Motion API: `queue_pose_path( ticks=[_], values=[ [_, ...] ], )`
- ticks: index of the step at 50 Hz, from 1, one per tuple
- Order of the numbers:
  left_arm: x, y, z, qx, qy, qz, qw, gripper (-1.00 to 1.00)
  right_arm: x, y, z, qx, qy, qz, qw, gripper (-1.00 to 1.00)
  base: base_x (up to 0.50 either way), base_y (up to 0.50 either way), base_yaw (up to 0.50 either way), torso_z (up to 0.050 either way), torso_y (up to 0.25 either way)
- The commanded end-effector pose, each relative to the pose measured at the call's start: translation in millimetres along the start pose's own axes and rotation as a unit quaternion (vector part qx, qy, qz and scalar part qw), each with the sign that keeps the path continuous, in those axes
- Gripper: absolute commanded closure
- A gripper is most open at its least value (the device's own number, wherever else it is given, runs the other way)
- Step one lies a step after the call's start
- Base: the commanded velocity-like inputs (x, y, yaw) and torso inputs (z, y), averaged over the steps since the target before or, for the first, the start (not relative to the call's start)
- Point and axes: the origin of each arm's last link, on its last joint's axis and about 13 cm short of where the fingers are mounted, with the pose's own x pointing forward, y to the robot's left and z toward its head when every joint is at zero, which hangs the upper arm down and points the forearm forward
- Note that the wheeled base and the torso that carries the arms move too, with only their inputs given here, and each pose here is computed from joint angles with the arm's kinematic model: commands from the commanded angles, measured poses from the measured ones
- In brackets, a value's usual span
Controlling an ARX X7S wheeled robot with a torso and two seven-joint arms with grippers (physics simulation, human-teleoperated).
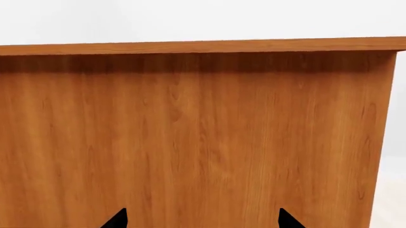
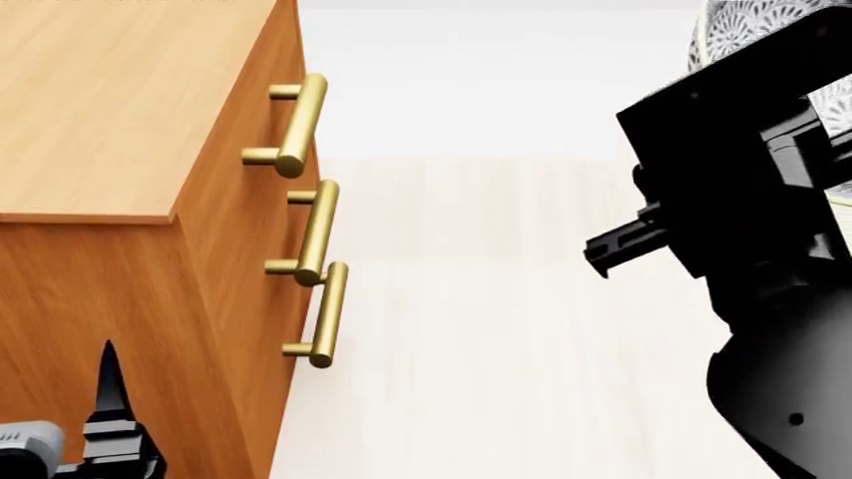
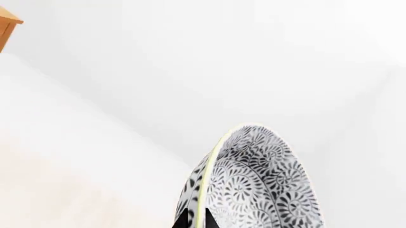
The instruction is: Close the top drawer of the cabinet and put the bowl on top of it.
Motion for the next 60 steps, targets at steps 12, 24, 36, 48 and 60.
queue_pose_path(
  ticks=[12, 24, 36, 48, 60],
  values=[
    [3, 5.6, -1, -0.025, 0.014, -0.011, 1.0, -1.0, 50, -15.4, 103, 0.001, -0.071, -0.015, 0.997, 1.0, 0.0, 0.0, 0.0, 0.018, 0.226],
    [4, 6.6, 1, -0.029, 0.02, -0.013, 0.999, -1.0, 73, -0.4, 143, -0.012, -0.087, 0.011, 0.996, 1.0, 0.0, 0.0, 0.0, 0.026, 0.201],
    [5, 7.3, 3, -0.031, 0.023, -0.011, 0.999, -1.0, 97, 18.1, 190, -0.002, -0.105, 0.029, 0.994, 1.0, 0.0, 0.0, 0.0, 0.021, 0.241],
    [5, 10.7, 3, -0.036, 0.028, -0.004, 0.999, -1.0, 102, 57.8, 224, -0.001, -0.148, 0.084, 0.985, 1.0, 0.0, 0.0, 0.0, 0.016, 0.25],
    [5, 12.0, 2, -0.035, 0.028, -0.002, 0.999, -1.0, 78, 99.7, 230, 0.003, -0.183, 0.15, 0.972, 1.0, 0.0, 0.0, 0.0, 0.005, 0.25]
  ],
)
